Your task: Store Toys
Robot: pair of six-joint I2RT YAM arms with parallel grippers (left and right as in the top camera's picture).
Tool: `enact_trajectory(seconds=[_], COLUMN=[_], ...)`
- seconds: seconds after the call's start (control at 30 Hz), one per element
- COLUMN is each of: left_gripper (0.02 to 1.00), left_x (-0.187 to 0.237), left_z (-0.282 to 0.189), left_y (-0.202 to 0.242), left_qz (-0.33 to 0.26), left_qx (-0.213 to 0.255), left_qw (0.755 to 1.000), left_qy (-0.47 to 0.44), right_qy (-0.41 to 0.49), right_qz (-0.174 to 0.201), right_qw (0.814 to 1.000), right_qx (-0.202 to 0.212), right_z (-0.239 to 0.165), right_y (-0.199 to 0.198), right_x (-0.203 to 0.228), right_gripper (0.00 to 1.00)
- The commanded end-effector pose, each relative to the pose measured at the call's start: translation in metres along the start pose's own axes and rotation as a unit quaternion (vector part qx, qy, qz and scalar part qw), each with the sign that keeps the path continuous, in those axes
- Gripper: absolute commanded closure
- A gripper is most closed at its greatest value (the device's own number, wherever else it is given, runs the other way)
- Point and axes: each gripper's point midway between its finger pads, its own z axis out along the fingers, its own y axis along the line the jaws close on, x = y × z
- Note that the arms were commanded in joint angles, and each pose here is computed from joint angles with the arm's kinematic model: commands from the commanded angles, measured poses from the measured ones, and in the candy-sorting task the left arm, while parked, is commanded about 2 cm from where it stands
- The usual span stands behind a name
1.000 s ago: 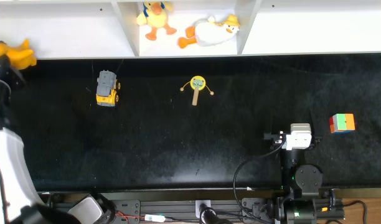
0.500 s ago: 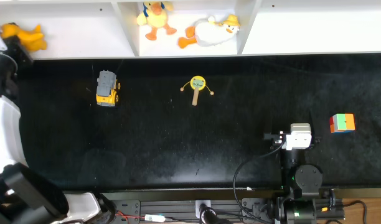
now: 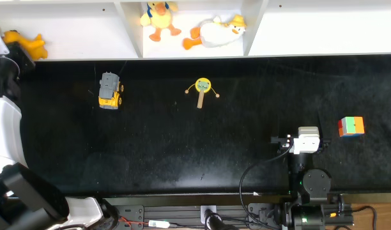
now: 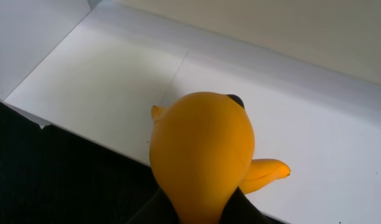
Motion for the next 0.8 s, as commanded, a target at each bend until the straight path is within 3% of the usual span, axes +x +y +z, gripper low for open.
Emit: enact_trajectory(seconds=[0.03,0.8], left_gripper=[0.882,0.866], left_x=[-0.021,-0.004], left_z=[-0.003,0.030], left_y=[0.003,-0.018], left_qz=[-0.004,-0.007], left_qx=[-0.009,0.017], left_qw=[1.000,1.000], left_qy=[-0.026,-0.011], right_qy=[0.001,0.001], right_qz=[-0.002,-0.002], right_qw=[1.000,1.000], right_qx=[0.002,0.002], right_z=[0.000,0.000], right_y=[0.000,0.000], right_x=[0.004,0.004], right_gripper=[0.007,0.007])
